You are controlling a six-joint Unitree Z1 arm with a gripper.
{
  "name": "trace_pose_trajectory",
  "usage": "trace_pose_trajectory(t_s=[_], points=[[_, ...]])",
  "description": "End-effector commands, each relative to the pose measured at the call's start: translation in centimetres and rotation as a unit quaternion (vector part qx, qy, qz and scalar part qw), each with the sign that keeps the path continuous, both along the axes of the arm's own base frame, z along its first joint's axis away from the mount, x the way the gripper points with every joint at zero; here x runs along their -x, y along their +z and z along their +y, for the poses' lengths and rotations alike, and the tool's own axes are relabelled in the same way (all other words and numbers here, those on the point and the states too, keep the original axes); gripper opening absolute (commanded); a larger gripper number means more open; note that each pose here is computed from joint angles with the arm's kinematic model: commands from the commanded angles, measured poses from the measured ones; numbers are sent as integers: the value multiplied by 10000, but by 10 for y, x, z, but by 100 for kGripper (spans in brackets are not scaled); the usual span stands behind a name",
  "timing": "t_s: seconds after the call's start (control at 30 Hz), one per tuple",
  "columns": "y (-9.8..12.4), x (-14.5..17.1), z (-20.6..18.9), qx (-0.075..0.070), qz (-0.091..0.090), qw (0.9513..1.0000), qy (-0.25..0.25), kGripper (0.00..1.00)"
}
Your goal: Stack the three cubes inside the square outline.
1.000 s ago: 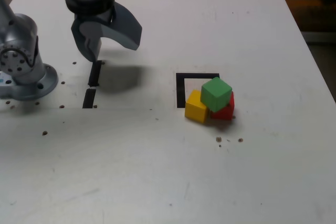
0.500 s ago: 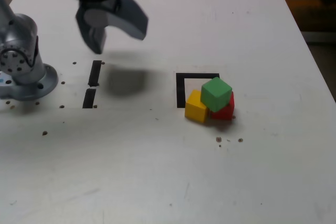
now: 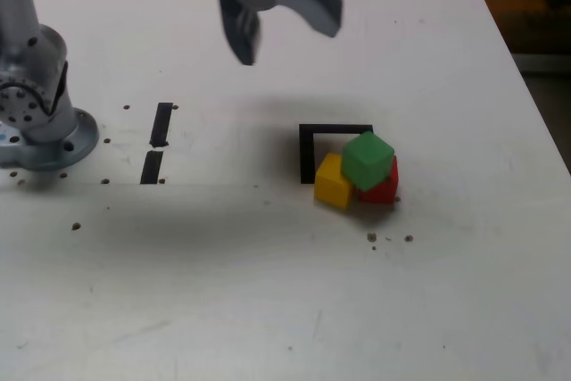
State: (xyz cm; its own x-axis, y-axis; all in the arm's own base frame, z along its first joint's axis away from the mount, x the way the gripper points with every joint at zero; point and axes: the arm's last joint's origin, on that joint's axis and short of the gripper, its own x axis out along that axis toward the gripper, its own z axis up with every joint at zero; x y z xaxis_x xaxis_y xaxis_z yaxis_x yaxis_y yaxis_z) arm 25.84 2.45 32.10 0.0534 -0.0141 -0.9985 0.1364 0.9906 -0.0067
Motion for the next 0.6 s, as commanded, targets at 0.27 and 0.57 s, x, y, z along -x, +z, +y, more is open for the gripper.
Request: trace_pose_trajectory(t_s=[0.27,0.57], points=[[9,-39,-30,391,248,9989,78,97],[-7,-61,-56,513,507,9967,383,97]])
